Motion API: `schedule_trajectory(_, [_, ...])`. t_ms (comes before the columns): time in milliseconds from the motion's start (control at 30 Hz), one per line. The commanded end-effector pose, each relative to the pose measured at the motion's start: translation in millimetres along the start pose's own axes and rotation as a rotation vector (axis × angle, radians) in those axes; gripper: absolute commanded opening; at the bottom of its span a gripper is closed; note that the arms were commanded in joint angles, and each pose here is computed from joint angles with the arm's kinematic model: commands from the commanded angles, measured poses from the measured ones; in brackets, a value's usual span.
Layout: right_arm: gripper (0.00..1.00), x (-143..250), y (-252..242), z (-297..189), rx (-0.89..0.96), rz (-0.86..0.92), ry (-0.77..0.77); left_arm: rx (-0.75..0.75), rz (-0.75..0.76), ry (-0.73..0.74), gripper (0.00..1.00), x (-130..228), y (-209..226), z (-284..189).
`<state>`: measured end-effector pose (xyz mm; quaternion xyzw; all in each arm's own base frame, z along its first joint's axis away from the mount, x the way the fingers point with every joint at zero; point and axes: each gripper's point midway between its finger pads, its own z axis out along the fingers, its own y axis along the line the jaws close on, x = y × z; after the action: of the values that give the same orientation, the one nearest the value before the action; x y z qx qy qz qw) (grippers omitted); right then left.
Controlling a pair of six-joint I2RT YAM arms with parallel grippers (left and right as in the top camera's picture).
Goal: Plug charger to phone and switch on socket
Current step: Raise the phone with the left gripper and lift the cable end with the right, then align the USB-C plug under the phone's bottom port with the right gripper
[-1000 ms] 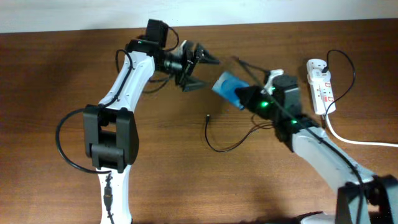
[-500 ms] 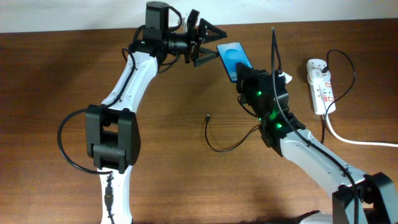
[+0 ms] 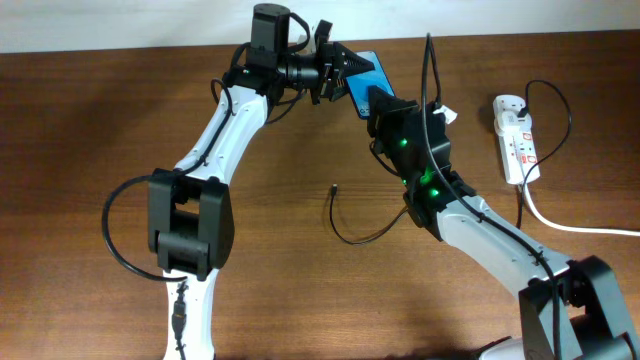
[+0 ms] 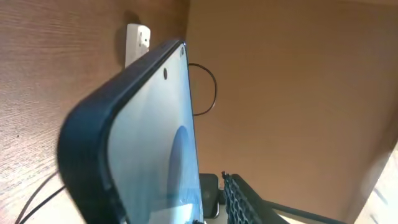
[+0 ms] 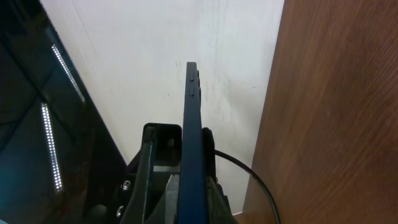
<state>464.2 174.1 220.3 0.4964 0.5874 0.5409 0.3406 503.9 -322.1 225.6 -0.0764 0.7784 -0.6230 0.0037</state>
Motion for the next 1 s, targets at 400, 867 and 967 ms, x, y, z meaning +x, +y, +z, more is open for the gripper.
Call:
schedule_trajectory(400, [0.56, 26, -12, 0, 0.046, -0.094, 0.076, -0.022, 0.087, -0.15, 0.0, -36, 0, -28])
schedule_trajectory(867, [0.58, 53, -147, -38, 0.481, -0.832, 0.668, 0.1, 0.159, -0.157, 0.0, -63, 32, -209])
schedule_trajectory(967, [0.41, 62, -187, -25, 0.629, -0.753, 0.81, 0.102, 0.165, -0.164, 0.0, -65, 33, -214])
